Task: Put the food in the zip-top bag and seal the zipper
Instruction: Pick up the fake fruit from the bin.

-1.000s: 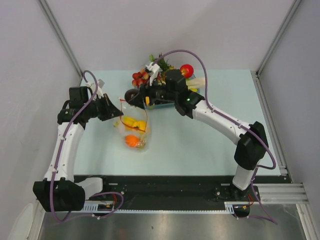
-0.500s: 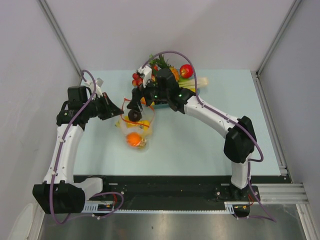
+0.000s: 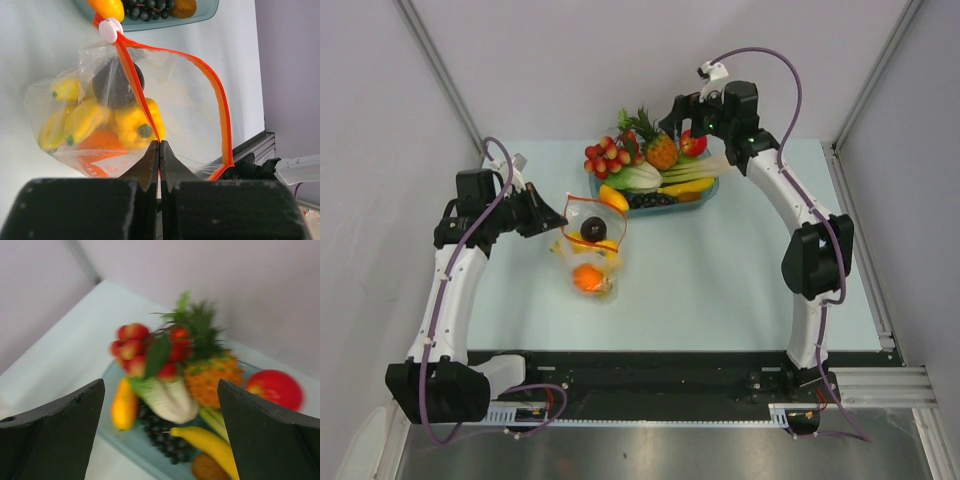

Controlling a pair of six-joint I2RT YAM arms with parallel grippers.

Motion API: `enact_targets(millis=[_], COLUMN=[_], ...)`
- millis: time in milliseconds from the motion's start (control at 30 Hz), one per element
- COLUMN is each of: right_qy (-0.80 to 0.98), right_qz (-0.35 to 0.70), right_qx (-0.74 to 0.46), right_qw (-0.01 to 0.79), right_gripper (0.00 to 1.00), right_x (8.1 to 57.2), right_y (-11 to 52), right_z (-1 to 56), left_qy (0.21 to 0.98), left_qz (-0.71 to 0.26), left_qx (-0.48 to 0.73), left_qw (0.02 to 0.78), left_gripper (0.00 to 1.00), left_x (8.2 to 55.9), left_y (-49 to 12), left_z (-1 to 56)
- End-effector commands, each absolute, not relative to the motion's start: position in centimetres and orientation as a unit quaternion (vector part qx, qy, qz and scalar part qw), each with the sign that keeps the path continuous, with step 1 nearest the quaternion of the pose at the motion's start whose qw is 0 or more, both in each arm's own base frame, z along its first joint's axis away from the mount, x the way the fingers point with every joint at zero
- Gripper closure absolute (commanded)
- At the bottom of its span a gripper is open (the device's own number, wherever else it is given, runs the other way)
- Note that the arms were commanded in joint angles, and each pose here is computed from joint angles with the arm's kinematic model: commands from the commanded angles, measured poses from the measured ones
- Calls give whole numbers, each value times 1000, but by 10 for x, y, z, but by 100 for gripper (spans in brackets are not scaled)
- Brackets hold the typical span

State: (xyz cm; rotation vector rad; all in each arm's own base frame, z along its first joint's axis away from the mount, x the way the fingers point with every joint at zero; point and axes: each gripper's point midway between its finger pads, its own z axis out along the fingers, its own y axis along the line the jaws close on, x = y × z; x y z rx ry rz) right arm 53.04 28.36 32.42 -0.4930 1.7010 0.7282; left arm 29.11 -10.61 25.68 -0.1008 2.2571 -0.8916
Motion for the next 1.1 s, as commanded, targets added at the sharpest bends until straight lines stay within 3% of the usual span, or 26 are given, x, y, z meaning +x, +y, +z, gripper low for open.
enact_targets(millis=[0,333,667,1067], right_qy=[749,753,776,786], right_qz=[227,215,235,254], right_qx=[-170,-153,-153,-141], right_qw=[599,603,565,546], right_gripper=[0,0,0,0], right_x=[590,654,668,671], right_y=[243,200,201,204], right_z=[295,253,188,160], left_qy=[855,859,866,869], left_qz=[-349,-343,-334,-333], left_qx=[-18,-24,-31,-34], left_qw=[382,378,370,365], left_gripper=[100,100,100,100], left_x=[299,302,305,310], left_y=[-109,-106,-103,-103], left_z=[281,275,269,266])
